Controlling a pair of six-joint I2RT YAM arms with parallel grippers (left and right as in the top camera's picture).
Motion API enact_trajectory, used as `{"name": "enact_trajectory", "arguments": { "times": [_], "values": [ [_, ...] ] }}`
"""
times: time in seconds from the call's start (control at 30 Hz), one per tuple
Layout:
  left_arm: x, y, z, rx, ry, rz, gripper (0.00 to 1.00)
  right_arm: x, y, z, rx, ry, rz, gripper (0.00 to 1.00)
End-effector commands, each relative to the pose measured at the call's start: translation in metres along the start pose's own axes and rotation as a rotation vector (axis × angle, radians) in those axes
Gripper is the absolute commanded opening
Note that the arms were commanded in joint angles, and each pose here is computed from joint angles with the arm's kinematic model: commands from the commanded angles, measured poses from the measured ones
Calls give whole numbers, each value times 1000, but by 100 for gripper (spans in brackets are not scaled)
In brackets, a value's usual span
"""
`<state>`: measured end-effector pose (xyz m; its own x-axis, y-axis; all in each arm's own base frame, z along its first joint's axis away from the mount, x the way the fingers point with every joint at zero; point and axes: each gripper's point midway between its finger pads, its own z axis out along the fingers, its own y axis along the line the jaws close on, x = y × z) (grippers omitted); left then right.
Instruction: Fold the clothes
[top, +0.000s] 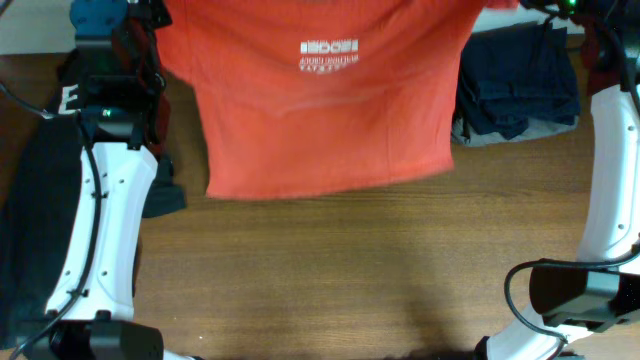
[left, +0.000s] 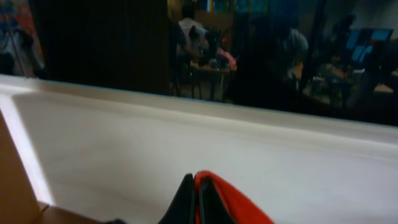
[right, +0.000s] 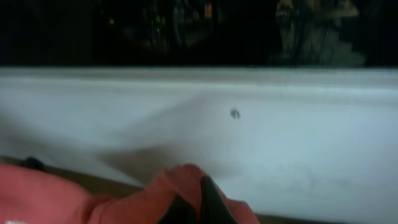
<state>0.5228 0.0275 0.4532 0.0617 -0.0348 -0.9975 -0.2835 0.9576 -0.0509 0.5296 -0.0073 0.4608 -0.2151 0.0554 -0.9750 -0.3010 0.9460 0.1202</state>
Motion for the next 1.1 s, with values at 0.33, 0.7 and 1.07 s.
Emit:
{"name": "enact_trajectory", "arguments": {
  "times": [0.33, 0.7, 1.07],
  "values": [
    [-30, -6, -7, 59, 10, 110, 0, 7, 17, -5, -26, 55, 92, 4],
    [127, 18, -65, 63, 701, 270, 0, 146, 34, -56, -3, 650, 279, 4],
    [185, 47, -142, 38, 1106, 372, 0, 205, 39, -121, 127, 1011, 372, 4]
  ]
}}
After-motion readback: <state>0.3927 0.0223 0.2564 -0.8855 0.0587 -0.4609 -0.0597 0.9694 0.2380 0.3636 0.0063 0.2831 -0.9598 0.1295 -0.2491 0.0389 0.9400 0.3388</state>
